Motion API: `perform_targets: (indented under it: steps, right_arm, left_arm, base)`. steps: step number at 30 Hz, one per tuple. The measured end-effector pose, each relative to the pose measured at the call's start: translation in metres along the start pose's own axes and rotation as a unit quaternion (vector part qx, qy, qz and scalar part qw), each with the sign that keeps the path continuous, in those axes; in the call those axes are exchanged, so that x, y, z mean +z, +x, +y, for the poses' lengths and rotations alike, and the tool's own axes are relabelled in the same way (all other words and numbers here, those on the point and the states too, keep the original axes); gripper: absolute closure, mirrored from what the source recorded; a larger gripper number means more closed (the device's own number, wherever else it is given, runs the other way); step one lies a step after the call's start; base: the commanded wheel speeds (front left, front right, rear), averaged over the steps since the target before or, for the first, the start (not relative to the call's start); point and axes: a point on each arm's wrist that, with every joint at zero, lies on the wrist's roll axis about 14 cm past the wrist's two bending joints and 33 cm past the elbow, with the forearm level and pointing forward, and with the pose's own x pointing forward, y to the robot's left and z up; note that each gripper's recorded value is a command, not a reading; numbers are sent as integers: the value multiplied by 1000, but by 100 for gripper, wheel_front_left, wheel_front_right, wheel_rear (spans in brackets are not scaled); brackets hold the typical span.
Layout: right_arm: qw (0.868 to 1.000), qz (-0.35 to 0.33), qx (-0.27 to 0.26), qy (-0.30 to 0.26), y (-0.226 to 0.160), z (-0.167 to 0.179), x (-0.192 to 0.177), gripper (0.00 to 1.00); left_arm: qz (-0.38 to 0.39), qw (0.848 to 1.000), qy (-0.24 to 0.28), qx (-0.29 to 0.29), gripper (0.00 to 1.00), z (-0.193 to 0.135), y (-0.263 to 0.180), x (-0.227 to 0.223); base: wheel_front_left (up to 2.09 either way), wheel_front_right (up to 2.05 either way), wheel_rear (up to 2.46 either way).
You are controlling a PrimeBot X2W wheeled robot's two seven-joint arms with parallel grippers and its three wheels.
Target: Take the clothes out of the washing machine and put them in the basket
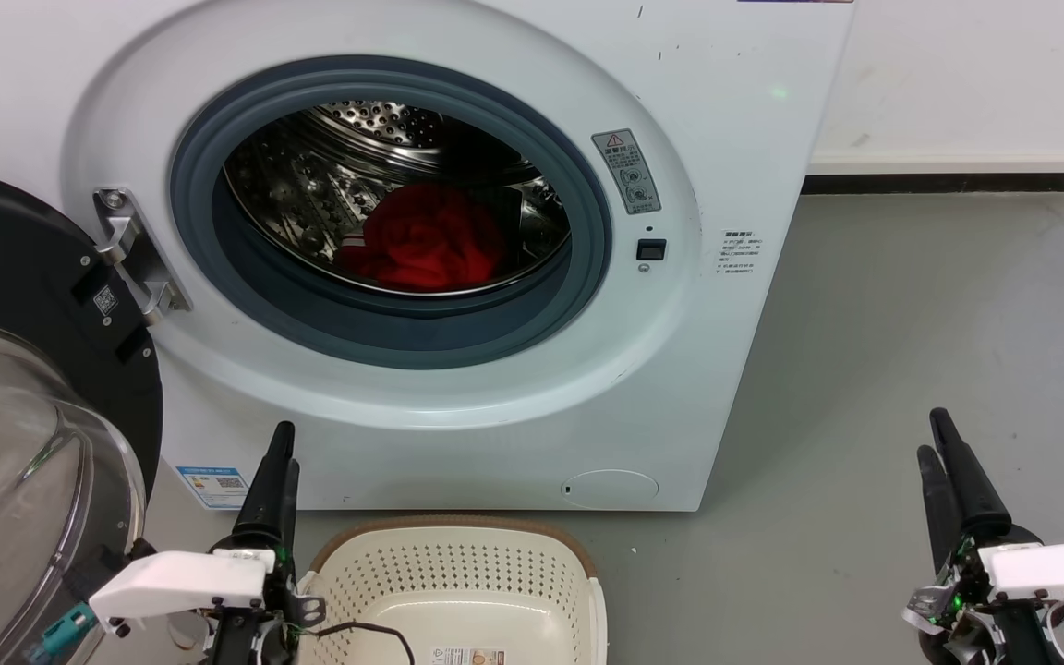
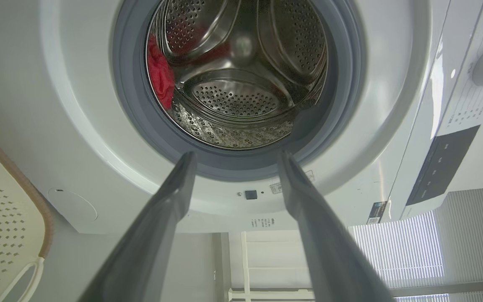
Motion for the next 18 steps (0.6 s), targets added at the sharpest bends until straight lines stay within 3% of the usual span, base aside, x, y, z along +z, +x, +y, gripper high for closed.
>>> perform_targets:
  steps: [7,18]
  right_arm:
    - [996,-4,12,-91,-1,9,1,0]
    - [972,-4,16,-236,-5,10,-2,0]
  left_arm:
    - [0,997,82,-12,0,-9,2,-3]
    - [8,975,219,-26,0,-19,7,-13]
  base:
    - [0,0,0]
    - [0,0,0]
